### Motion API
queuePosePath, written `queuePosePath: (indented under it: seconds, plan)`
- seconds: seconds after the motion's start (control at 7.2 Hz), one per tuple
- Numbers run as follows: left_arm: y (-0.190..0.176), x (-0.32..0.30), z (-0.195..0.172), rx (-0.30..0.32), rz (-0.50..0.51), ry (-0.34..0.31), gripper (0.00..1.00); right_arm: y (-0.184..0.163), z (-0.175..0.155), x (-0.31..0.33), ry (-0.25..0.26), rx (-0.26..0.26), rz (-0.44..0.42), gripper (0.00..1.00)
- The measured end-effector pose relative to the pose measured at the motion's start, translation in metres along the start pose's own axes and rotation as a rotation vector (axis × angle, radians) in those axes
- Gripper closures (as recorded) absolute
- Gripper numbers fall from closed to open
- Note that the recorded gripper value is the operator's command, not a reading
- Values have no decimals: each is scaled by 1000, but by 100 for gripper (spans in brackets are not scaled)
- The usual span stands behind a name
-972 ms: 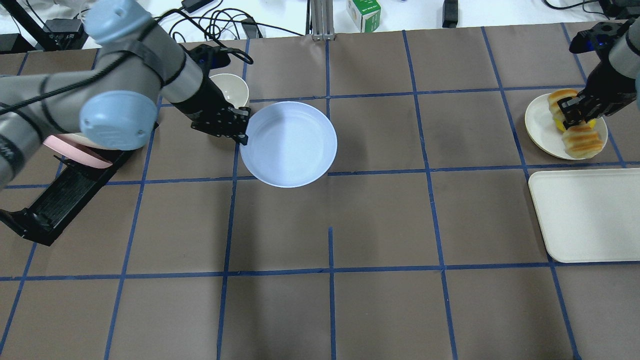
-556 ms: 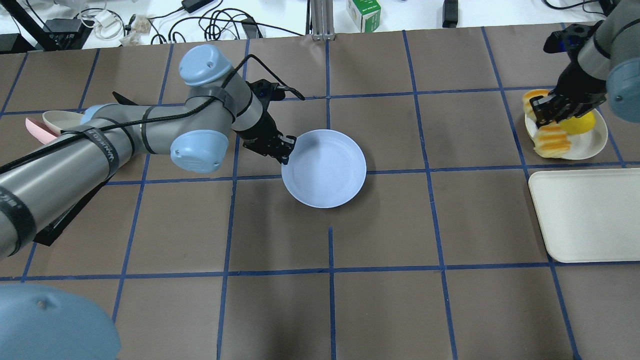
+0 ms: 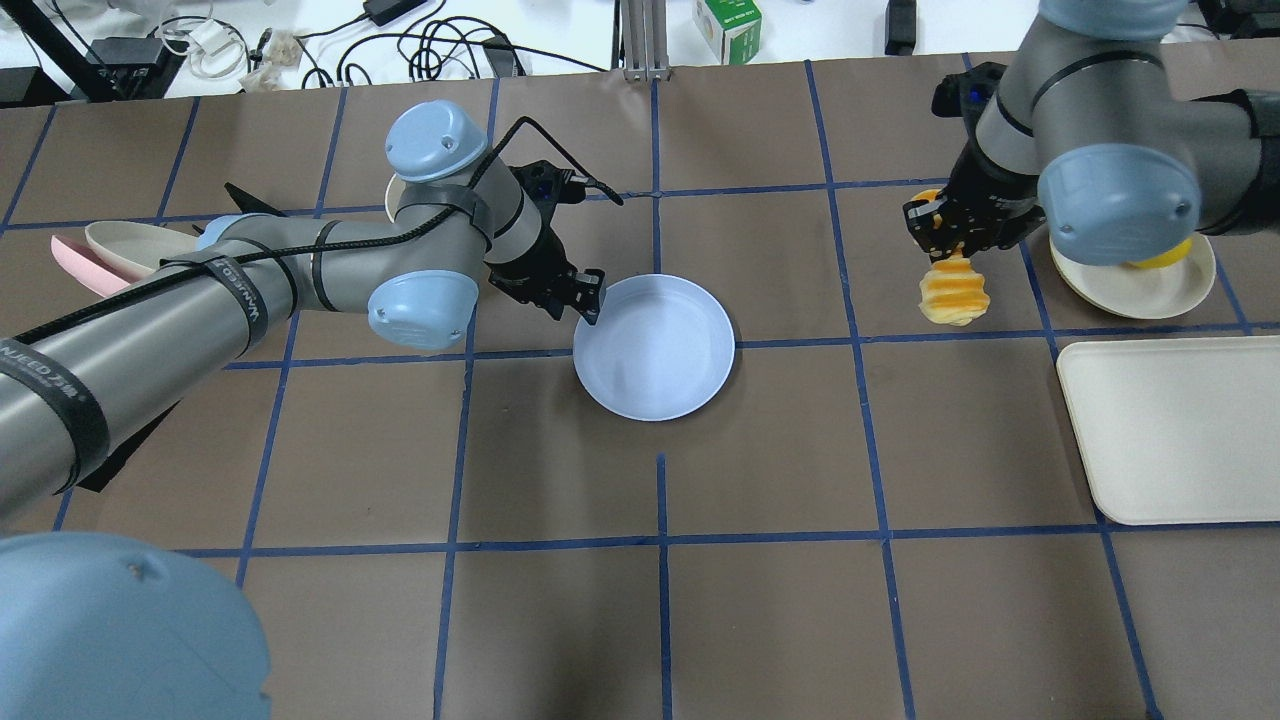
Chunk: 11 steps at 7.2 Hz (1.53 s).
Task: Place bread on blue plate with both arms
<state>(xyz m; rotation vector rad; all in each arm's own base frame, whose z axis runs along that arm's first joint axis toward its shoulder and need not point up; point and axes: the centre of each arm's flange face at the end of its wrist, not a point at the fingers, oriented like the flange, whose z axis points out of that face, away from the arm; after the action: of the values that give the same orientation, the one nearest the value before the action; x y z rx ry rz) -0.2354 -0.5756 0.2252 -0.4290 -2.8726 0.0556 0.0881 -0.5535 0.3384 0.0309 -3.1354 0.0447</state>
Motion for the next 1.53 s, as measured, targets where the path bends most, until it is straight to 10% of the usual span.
queuePosePath:
  seconds: [1.11, 1.25, 1.39, 1.53]
  plan:
    - [72, 34, -235, -208, -87, -205, 0, 18, 88, -238, -149, 11, 121, 100]
    - [81, 36, -252, -186, -94, -209, 0, 22, 96, -258, -161, 24, 110, 67]
    - [84, 29, -266, -157, -113, -210, 0, 25, 105, -267, -165, 16, 123, 3]
    - [84, 19, -275, -125, -137, -210, 0, 28, 112, -272, -164, 0, 164, 0]
